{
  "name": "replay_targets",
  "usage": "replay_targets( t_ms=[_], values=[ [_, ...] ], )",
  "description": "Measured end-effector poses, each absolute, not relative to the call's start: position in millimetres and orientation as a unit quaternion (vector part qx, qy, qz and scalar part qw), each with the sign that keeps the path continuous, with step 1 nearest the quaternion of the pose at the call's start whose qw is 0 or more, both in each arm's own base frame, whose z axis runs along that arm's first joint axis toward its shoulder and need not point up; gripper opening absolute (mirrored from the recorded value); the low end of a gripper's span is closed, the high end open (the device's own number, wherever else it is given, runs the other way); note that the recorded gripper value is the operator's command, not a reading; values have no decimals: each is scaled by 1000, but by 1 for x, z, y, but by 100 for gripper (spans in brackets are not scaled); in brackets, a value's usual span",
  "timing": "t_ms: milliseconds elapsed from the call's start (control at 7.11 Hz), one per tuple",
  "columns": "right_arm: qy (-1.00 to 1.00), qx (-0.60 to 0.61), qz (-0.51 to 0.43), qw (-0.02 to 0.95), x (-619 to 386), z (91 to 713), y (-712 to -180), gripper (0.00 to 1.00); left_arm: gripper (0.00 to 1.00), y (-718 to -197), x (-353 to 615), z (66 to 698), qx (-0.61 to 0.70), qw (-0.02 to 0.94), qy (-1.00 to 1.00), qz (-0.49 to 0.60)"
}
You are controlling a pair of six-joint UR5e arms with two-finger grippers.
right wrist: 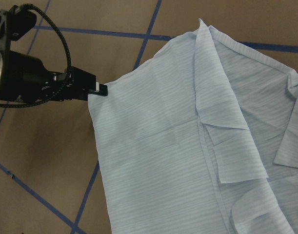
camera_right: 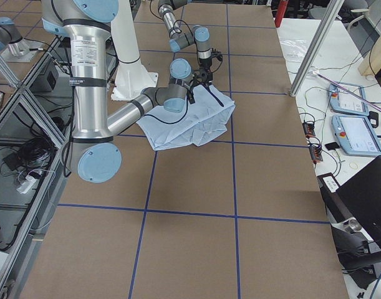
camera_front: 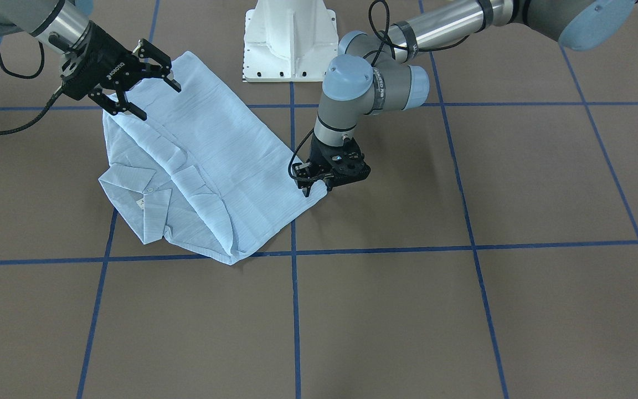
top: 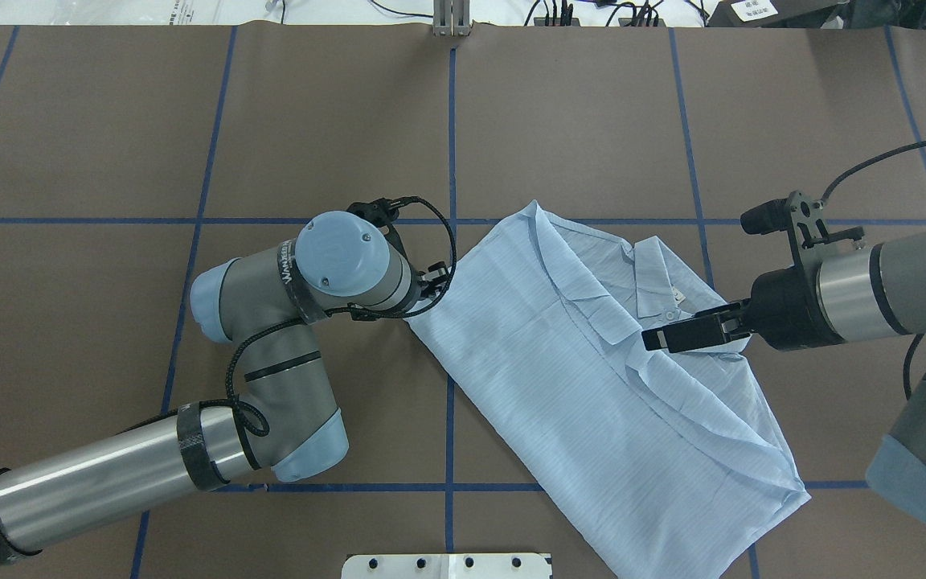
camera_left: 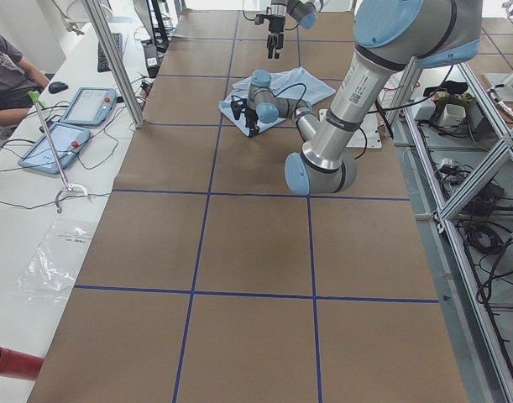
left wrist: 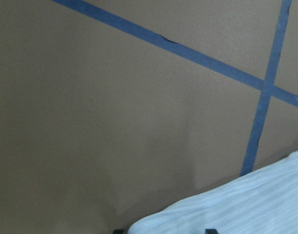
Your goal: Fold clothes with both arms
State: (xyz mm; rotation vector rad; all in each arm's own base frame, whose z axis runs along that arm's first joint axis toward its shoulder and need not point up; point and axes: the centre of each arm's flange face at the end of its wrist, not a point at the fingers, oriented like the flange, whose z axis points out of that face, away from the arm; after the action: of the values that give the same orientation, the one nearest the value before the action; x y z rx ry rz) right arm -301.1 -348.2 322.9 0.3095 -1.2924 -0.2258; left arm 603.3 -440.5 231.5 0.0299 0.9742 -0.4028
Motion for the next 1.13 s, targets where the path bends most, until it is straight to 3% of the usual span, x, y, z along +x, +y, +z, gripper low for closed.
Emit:
replay_targets(
  t_ms=[703,1125],
  values=[
    [-595,147,-96,784,-296,325,-353,100,0,-444,598,217,13,862,467,-195],
    [-593,152,-88,786,-291,326,-358,100,0,-502,561,227,39,861,453,-227]
  ],
)
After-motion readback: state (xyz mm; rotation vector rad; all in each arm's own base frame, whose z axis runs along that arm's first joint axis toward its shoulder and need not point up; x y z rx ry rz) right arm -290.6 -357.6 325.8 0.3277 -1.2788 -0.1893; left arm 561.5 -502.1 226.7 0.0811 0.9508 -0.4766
